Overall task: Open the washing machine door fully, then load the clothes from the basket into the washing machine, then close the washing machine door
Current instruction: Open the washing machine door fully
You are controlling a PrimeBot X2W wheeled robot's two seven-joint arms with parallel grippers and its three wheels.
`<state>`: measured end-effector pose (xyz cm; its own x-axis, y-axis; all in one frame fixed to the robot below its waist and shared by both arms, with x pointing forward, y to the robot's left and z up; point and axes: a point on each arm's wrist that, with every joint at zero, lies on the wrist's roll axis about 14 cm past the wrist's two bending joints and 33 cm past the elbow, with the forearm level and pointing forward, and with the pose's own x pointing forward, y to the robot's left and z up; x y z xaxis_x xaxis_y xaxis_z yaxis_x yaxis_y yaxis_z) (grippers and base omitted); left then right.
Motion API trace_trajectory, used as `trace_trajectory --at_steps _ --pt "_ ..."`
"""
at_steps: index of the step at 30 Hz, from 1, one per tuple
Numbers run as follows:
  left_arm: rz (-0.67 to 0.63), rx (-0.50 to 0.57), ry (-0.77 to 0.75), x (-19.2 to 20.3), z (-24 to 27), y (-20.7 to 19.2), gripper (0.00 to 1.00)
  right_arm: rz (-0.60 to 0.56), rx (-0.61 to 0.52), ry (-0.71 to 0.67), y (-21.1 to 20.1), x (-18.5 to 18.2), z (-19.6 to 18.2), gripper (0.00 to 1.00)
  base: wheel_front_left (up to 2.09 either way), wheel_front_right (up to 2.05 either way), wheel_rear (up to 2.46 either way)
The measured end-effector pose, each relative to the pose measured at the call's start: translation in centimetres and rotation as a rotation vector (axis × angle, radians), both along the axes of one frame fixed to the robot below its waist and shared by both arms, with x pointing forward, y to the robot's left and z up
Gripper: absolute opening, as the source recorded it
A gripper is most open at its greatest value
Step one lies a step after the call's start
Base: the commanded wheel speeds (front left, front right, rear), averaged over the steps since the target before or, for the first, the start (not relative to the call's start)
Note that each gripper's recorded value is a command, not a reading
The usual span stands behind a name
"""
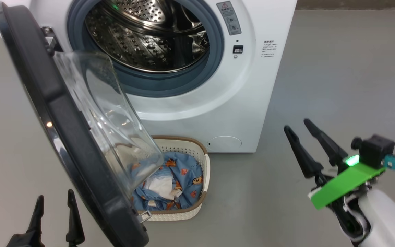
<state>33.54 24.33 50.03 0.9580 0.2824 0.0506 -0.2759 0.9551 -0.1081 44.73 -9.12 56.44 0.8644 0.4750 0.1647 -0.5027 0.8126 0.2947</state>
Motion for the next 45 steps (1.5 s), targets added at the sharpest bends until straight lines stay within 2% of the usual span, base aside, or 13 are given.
trace_trajectory --at_steps 9,18,24,35,45 --pt "-0.004 0.007 -0.017 -0.2 0.5 0.0 1.0 -0.201 -0.066 -0.011 -4.3 -3.3 -2.6 1.0 0.0 0.0 0.0" --pt "-0.001 0.007 -0.018 -0.3 0.5 0.1 1.0 -0.357 -0.116 -0.05 -7.1 -5.4 -2.7 1.0 0.0 0.0 0.0" --pt "-0.001 0.005 -0.002 -0.8 0.0 0.1 1.0 -0.406 -0.23 -0.021 -8.0 -7.3 -4.7 1.0 0.0 0.0 0.0" --pt "-0.006 0.005 -0.001 -0.7 0.0 -0.1 1.0 -0.5 -0.267 0.018 -10.3 -8.9 -5.8 1.0 0.0 0.0 0.0" --pt "-0.008 0.004 0.015 -1.1 -0.5 -0.1 1.0 -0.51 -0.268 0.041 -10.5 -9.3 -6.4 1.0 0.0 0.0 0.0"
